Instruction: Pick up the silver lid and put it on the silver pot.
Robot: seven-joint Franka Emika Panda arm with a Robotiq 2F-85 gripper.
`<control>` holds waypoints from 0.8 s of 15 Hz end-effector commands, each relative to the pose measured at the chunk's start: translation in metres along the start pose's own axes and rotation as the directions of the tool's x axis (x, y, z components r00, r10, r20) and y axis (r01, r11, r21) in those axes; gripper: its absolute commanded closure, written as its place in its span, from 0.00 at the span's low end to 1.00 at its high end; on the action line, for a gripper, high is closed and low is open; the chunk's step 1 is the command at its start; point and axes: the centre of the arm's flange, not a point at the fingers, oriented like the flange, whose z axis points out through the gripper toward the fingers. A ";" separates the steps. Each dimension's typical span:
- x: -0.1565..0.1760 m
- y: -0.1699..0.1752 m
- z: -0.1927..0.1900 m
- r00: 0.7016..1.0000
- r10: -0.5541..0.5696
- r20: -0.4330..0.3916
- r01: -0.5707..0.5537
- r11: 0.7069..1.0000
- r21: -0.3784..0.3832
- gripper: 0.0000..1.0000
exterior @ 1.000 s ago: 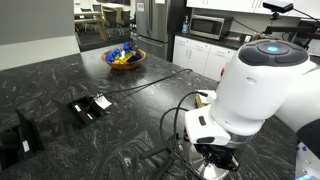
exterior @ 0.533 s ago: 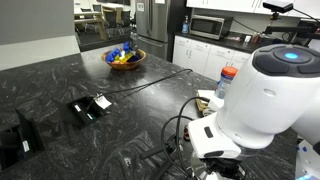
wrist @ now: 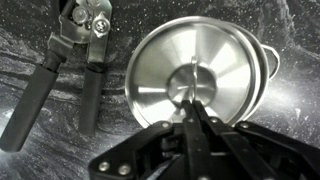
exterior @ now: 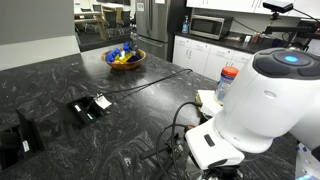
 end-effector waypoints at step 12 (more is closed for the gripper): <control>-0.009 -0.010 0.000 0.998 -0.060 -0.028 0.061 0.998 0.026 0.99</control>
